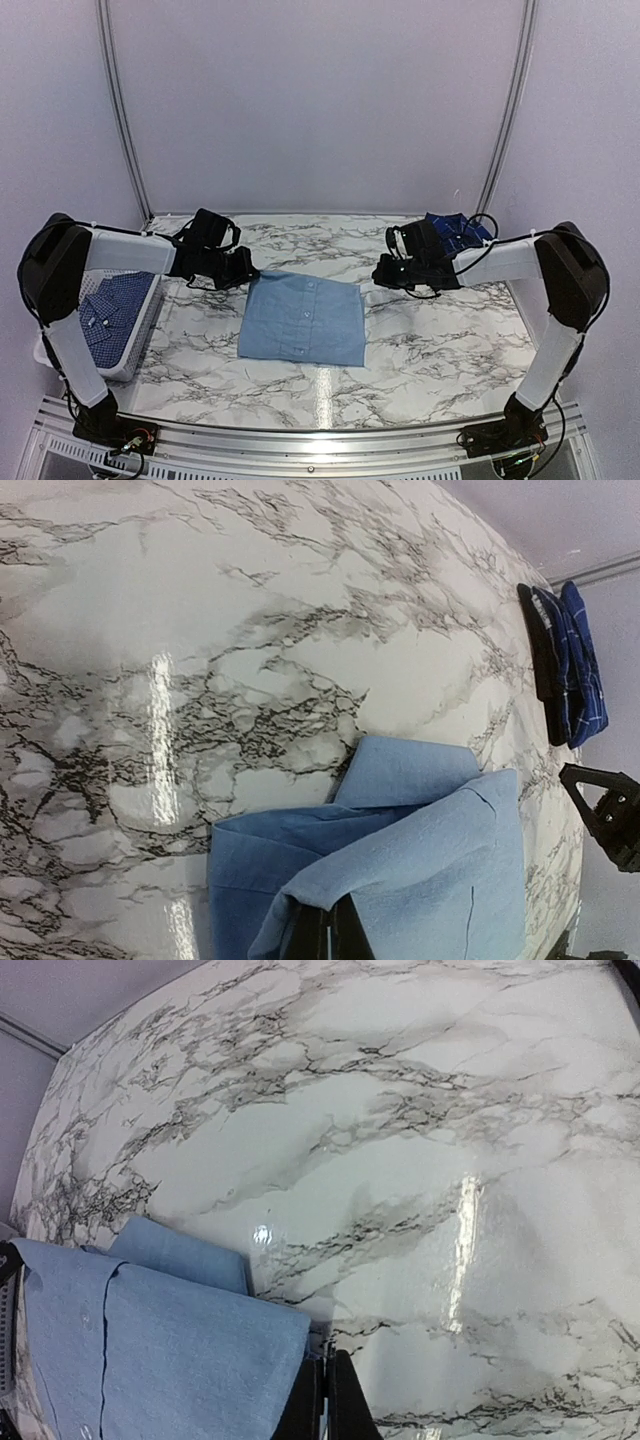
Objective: Fold and stack the long sleeve shirts
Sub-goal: Fold the 2/3-rectangle-folded shirt at the center of the board, then adjust the square-folded shirt at the center of the board.
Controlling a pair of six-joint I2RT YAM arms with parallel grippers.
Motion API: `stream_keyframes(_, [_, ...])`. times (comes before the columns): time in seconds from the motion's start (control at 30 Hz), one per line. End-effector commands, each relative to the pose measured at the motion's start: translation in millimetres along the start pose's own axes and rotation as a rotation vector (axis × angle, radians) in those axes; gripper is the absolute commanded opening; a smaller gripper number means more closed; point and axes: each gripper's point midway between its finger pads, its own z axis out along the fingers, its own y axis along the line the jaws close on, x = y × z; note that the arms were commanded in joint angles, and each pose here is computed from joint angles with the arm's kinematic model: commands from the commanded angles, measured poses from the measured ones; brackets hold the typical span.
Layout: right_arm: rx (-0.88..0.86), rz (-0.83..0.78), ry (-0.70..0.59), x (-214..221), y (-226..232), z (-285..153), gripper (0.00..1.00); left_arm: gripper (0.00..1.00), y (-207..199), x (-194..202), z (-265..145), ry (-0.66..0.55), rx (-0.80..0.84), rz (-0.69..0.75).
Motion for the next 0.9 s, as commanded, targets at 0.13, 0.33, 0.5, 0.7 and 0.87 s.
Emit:
stream_keyframes(0.13, [0.093, -0.035, -0.062, -46, -25, 31, 0.00, 0.00, 8, -42, 25, -0.058, -0.042, 0.045])
stream_keyframes(0.33, [0.036, -0.088, -0.054, -58, 5, 22, 0.09, 0.20, 2, -51, 39, -0.001, -0.029, 0.092])
stream_keyframes(0.5, [0.013, -0.133, -0.007, -36, 31, 20, 0.30, 0.19, 1, -46, 46, 0.036, -0.015, 0.104])
stream_keyframes(0.7, [-0.009, -0.105, 0.055, -3, 25, 24, 0.39, 0.19, 7, -44, 45, 0.037, -0.042, 0.094])
stream_keyframes(0.87, [-0.024, -0.082, 0.092, 9, 23, 33, 0.39, 0.27, 17, -42, 41, 0.033, -0.093, 0.088])
